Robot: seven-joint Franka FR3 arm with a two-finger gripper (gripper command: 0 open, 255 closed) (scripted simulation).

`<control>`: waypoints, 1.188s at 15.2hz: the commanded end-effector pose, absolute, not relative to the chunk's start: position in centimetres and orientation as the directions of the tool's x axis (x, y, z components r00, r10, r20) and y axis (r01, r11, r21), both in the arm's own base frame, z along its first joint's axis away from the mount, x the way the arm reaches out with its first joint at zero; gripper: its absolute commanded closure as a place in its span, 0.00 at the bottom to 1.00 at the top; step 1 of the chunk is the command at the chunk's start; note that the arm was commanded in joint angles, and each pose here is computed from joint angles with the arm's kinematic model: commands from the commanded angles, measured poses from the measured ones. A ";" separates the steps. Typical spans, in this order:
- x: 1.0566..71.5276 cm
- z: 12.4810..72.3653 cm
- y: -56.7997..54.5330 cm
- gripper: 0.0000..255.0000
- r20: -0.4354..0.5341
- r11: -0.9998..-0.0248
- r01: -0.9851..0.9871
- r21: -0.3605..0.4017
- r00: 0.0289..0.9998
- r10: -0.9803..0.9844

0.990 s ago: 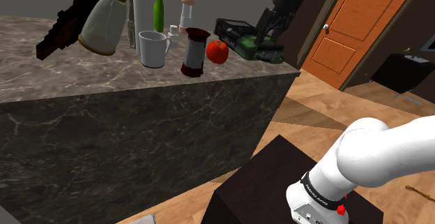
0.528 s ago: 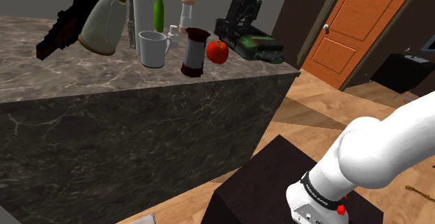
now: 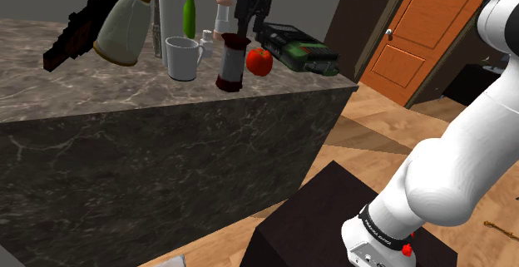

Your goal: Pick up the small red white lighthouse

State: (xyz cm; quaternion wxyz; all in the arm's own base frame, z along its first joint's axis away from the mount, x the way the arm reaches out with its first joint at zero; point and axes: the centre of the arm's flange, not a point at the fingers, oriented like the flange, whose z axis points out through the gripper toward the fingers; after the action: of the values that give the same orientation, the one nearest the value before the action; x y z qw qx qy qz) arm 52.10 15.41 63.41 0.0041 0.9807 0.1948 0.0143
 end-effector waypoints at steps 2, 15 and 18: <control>52.6 62.2 15.8 0.00 0.023 -0.920 0.392 0.012 0.920 0.392; 52.6 59.8 15.8 1.00 0.023 -0.920 0.392 0.012 0.920 0.392; 52.6 59.8 15.8 1.00 0.023 -0.920 0.392 0.012 0.920 0.392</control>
State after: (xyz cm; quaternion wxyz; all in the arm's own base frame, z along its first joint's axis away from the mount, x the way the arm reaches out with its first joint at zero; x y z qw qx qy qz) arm 52.58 15.78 59.85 0.0036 0.9797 0.1999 0.0134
